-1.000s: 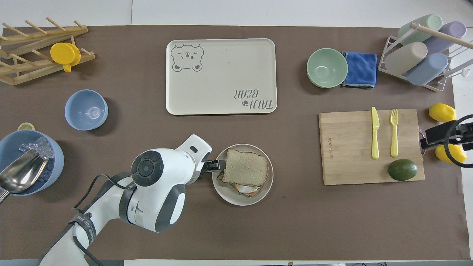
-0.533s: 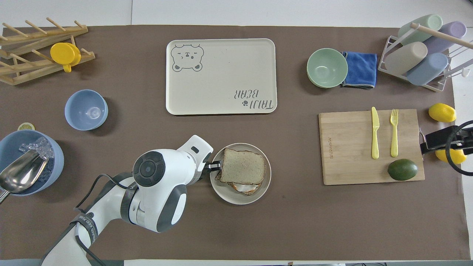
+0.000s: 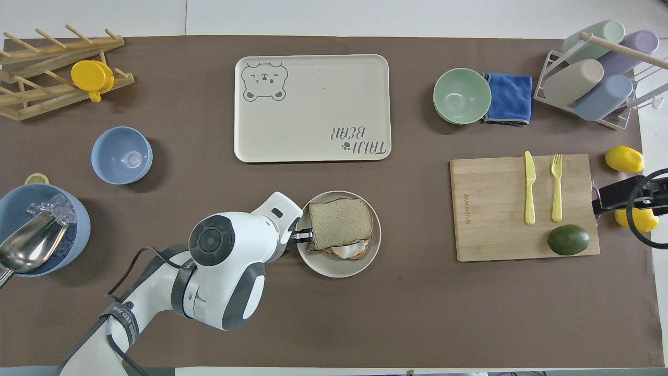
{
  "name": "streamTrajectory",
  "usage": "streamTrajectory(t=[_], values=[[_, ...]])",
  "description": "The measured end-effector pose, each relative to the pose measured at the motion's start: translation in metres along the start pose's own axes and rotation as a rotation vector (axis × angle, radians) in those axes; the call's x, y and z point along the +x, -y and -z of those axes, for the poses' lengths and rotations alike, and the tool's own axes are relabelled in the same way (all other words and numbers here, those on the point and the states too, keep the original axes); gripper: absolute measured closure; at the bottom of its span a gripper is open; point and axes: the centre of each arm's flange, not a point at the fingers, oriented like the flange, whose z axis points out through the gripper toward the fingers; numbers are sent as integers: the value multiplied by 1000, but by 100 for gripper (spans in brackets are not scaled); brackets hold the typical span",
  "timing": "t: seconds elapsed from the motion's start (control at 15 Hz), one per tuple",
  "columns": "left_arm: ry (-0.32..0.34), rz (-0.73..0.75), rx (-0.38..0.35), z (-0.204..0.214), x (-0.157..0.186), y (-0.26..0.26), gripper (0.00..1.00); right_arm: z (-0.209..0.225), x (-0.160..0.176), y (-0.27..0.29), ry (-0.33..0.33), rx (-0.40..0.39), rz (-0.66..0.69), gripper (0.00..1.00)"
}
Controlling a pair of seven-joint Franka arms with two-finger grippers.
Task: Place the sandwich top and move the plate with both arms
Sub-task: 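Grip the plate rim with the left gripper, then slide the plate with the left gripper onto the bear tray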
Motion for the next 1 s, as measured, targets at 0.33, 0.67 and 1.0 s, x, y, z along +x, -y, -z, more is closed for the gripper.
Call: streamTrajectory(t=[0.33, 0.67, 1.0], values=[[-1, 4, -4, 1, 1, 0, 96, 0, 0, 0, 0, 0, 0, 0], [-17, 11, -15, 9, 8, -1, 96, 0, 0, -4, 0, 0, -7, 0], [-20, 60, -40, 44, 45, 4, 96, 0, 0, -5, -3, 1, -10, 0]])
